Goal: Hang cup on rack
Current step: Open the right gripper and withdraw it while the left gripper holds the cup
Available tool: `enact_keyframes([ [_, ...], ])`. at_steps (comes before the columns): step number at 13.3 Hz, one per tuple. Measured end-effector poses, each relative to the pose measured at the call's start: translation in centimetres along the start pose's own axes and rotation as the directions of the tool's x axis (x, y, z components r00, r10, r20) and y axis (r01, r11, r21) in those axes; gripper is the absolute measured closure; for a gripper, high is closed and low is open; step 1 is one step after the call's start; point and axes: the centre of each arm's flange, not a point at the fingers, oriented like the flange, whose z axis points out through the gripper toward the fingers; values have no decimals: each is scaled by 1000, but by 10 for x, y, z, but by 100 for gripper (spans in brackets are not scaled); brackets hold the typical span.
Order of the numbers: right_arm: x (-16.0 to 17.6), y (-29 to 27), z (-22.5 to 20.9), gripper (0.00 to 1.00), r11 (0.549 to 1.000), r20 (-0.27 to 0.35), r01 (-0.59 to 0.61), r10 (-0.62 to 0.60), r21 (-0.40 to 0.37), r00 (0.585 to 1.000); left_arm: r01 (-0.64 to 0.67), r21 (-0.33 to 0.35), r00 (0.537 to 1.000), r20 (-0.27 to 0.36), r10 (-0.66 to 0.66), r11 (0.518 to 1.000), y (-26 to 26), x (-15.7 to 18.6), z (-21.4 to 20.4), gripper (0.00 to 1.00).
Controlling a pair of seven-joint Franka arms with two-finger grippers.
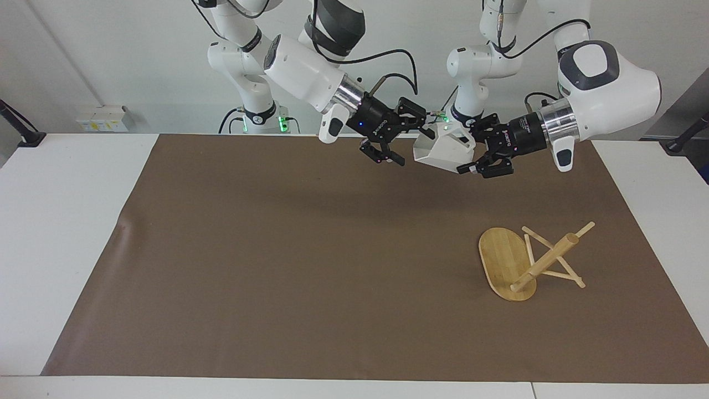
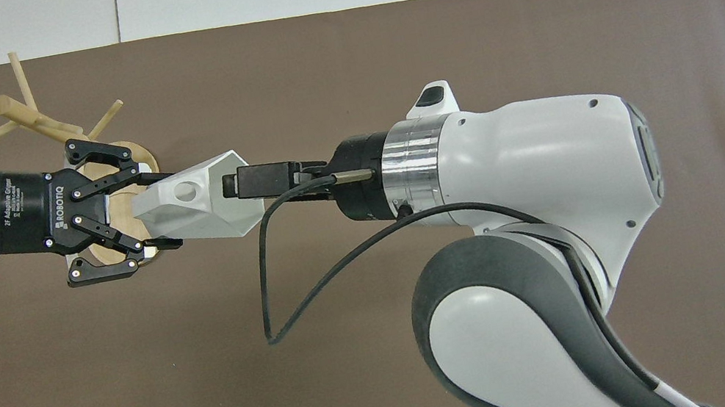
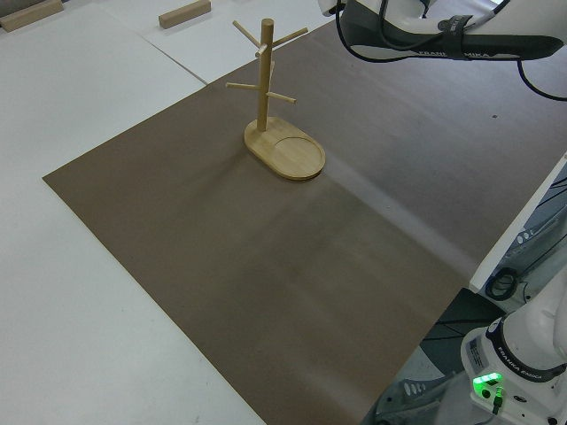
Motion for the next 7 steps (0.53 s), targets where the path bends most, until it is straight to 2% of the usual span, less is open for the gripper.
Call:
enact_keyframes([
  [3, 23, 31, -19, 0, 990, -47, 65, -72, -125, 996, 131, -49, 991, -3, -132, 990, 0, 33, -21, 30],
  [7, 55, 76, -52, 0, 981, -117, 16, -39, -191, 992, 359, -177, 932, 9, -363, 916, 2, 51, -11, 30],
])
